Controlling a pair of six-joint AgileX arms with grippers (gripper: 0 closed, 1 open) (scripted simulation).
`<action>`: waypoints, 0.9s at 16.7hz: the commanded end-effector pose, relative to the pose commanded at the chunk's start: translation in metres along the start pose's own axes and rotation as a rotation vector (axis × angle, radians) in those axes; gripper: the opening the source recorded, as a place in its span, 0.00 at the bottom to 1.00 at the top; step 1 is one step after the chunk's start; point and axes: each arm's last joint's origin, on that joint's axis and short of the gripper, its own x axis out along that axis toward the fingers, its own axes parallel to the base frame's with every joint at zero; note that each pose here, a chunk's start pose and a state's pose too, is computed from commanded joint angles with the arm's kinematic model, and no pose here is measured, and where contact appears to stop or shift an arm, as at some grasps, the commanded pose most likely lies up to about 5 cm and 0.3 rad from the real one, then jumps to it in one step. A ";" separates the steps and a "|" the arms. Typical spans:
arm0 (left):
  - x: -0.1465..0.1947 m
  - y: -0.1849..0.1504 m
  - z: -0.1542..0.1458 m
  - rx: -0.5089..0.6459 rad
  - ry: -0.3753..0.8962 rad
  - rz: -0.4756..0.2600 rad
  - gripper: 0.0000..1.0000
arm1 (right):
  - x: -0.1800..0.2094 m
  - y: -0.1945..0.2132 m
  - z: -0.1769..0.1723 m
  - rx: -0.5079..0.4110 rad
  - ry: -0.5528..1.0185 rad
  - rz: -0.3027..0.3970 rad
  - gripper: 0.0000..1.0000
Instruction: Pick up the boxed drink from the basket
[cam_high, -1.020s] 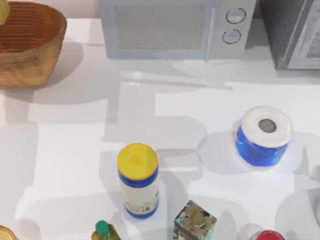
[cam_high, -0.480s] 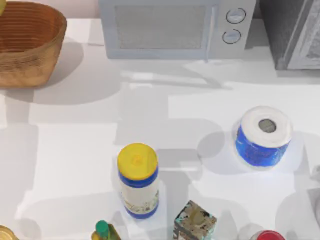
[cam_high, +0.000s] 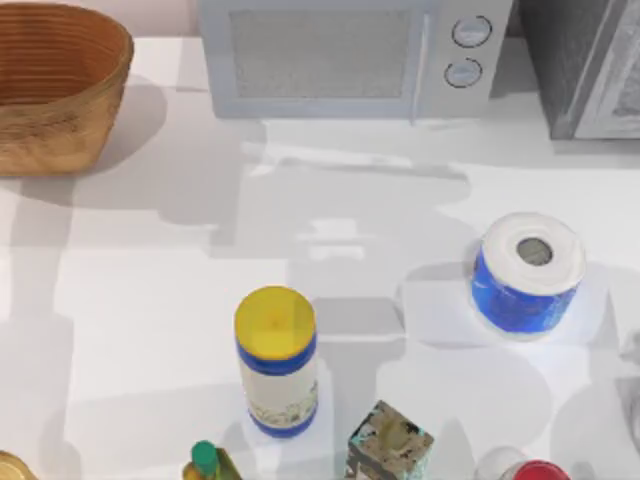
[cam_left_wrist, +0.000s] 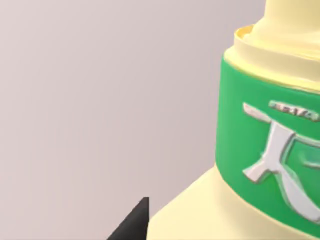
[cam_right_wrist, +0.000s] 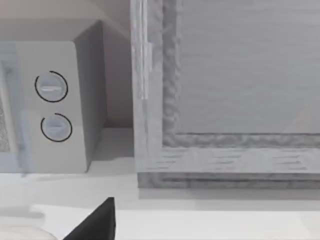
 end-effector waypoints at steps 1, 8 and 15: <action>-0.018 -0.004 0.003 0.000 -0.002 0.000 0.00 | 0.000 0.000 0.000 0.000 0.000 0.000 1.00; -0.164 -0.026 -0.018 0.004 -0.037 0.001 0.00 | 0.000 0.000 0.000 0.000 0.000 0.000 1.00; -0.239 -0.033 -0.116 0.007 -0.043 0.006 0.00 | 0.000 0.000 0.000 0.000 0.000 0.000 1.00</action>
